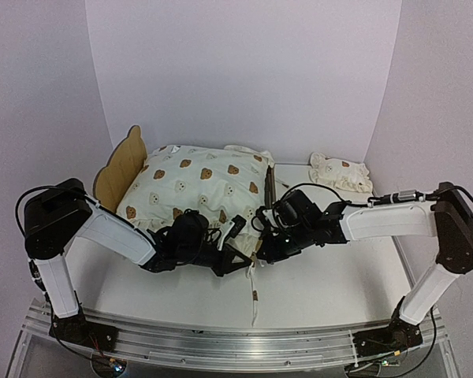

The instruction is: Set up the pet bed

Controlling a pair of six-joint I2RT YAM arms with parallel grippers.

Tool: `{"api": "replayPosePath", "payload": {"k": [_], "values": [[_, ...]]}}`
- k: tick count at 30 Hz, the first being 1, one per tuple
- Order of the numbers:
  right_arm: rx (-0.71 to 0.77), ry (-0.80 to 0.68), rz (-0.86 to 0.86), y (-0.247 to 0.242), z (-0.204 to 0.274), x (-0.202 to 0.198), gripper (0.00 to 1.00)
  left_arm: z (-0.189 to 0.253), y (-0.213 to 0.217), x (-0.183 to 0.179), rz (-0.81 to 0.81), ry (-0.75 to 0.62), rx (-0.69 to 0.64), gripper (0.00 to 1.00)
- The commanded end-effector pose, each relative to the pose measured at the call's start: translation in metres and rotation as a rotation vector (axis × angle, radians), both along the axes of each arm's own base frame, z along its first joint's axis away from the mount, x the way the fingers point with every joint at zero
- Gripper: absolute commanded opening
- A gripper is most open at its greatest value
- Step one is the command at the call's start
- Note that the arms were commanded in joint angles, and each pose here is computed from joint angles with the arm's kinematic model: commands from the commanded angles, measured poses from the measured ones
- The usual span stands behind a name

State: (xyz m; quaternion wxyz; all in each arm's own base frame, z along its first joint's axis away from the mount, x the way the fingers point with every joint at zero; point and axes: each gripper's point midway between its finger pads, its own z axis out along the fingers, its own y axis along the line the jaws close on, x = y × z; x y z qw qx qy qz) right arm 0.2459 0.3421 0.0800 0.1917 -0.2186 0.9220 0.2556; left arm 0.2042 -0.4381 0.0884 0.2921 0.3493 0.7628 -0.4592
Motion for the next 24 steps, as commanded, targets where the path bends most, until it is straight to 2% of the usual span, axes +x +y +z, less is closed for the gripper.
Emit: {"api": "replayPosePath", "payload": {"k": [1, 9, 14, 24], "values": [[0.18, 0.013, 0.016, 0.026, 0.007, 0.013, 0.0, 0.015, 0.007, -0.007, -0.085, -0.015, -0.047, 0.0], [0.285, 0.125, 0.036, 0.042, -0.02, 0.003, 0.0, 0.007, 0.011, -0.016, -0.175, -0.075, -0.046, 0.0], [0.334, 0.131, 0.014, 0.048, -0.031, 0.006, 0.0, 0.002, 0.014, -0.024, -0.266, -0.164, -0.037, 0.0], [0.309, 0.118, 0.014, 0.048, -0.045, 0.01, 0.0, -0.003, 0.038, -0.029, -0.4, -0.354, 0.079, 0.34]]}}
